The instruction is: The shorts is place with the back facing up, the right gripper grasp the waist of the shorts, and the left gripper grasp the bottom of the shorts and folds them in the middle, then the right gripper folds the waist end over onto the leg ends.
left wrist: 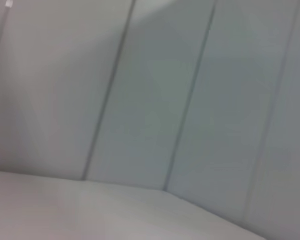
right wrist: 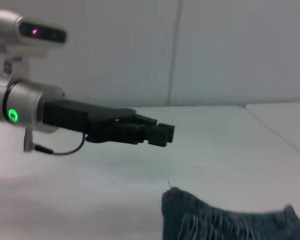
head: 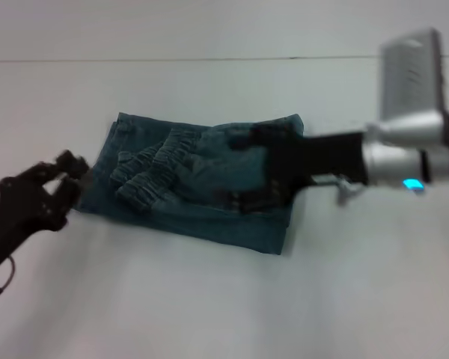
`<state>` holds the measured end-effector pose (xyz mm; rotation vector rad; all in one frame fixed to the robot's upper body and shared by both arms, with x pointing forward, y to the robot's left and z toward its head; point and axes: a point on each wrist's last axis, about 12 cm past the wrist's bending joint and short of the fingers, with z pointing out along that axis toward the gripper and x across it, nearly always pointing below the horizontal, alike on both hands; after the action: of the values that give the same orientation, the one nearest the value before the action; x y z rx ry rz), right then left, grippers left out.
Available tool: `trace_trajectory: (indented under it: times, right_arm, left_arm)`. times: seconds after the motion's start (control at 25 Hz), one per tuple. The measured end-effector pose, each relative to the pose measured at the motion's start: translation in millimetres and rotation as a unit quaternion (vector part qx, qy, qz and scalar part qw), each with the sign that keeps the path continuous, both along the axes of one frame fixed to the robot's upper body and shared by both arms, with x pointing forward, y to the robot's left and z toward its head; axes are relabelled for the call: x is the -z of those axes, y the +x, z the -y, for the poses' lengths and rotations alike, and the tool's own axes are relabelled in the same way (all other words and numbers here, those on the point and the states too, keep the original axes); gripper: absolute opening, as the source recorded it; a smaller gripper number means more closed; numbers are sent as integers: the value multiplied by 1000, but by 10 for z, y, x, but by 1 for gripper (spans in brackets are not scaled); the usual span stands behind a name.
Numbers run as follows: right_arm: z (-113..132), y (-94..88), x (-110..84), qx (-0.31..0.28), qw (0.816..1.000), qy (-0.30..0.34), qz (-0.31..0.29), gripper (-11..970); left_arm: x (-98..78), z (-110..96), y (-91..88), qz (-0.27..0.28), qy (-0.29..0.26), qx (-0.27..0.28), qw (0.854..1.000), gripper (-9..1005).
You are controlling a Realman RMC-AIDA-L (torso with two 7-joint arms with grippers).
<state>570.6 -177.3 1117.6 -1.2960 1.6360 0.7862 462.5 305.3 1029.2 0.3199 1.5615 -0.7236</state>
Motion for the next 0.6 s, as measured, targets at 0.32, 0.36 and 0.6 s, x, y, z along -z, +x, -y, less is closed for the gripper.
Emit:
trace_trajectory:
  times: [0.32, 0.36, 0.6]
  right_arm:
    - [449, -468, 454, 71, 996, 34, -52, 917]
    - [502, -519, 503, 76, 995, 36, -55, 917]
    - [768, -742, 665, 65, 996, 57, -37, 917]
  left_arm:
    - [-112, 88, 224, -79, 51, 152, 984, 450]
    - [-128, 96, 245, -82, 59, 168, 981, 485]
    - [-217, 94, 302, -92, 95, 235, 963, 651]
